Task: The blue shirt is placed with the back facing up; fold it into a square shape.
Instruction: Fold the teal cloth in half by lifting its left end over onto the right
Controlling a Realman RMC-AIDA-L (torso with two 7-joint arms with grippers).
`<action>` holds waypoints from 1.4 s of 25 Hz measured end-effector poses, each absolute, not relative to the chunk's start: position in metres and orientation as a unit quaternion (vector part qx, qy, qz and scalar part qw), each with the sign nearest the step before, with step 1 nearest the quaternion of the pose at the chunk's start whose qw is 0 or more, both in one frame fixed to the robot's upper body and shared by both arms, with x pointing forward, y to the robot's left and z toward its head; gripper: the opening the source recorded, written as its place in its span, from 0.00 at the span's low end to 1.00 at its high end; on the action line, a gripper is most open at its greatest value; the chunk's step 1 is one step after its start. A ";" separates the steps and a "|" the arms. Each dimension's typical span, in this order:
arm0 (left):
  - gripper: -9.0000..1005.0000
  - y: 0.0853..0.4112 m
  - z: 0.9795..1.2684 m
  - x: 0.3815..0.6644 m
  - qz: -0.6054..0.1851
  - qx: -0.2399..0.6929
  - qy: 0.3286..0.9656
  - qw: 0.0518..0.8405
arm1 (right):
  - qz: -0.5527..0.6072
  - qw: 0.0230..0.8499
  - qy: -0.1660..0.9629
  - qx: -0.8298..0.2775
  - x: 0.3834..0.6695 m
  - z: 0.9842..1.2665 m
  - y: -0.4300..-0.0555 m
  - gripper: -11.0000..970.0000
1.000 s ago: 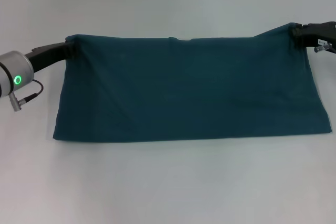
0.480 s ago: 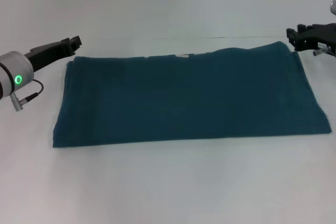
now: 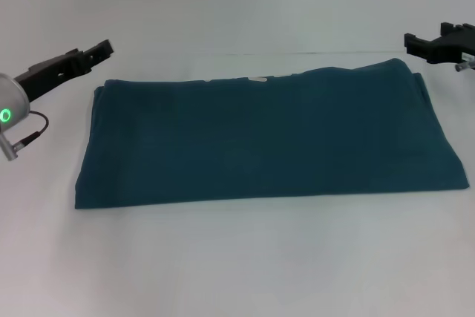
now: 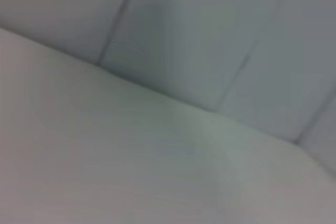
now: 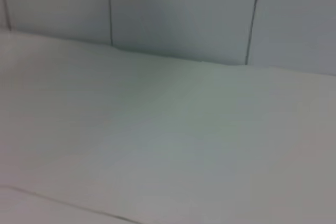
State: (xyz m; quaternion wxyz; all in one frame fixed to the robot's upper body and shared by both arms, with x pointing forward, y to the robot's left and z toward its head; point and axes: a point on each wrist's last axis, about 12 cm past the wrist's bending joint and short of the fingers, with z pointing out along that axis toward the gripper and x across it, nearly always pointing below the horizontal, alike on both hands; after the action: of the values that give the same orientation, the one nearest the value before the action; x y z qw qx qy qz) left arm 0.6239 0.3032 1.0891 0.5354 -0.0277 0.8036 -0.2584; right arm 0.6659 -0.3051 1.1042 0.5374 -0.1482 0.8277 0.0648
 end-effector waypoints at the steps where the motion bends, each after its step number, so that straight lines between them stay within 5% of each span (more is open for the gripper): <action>1: 0.60 0.303 1.089 0.624 -0.258 -0.028 0.804 0.535 | 0.076 0.540 0.826 -0.142 0.664 1.105 -0.309 0.66; 9: 0.82 0.308 1.092 0.588 -0.353 0.027 0.777 0.521 | 0.208 0.542 0.808 -0.102 0.627 1.111 -0.335 0.87; 14: 0.90 0.313 1.084 0.569 -0.371 0.039 0.779 0.504 | 0.267 0.517 0.809 -0.078 0.598 1.108 -0.353 0.87; 24: 0.90 0.335 1.069 0.534 -0.351 0.035 0.812 0.465 | 0.337 0.444 0.830 -0.010 0.552 1.101 -0.391 0.86; 35: 0.90 0.345 1.059 0.523 -0.322 0.036 0.840 0.435 | 0.307 0.377 0.873 0.032 0.544 1.096 -0.414 0.85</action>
State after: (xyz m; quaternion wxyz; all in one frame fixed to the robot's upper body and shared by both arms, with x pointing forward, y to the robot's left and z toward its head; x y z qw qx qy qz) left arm 0.5232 0.3445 1.0591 0.4347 0.0364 0.8402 -0.3222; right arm 0.5445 -0.4138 1.0964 0.3767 0.0315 0.8733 0.3073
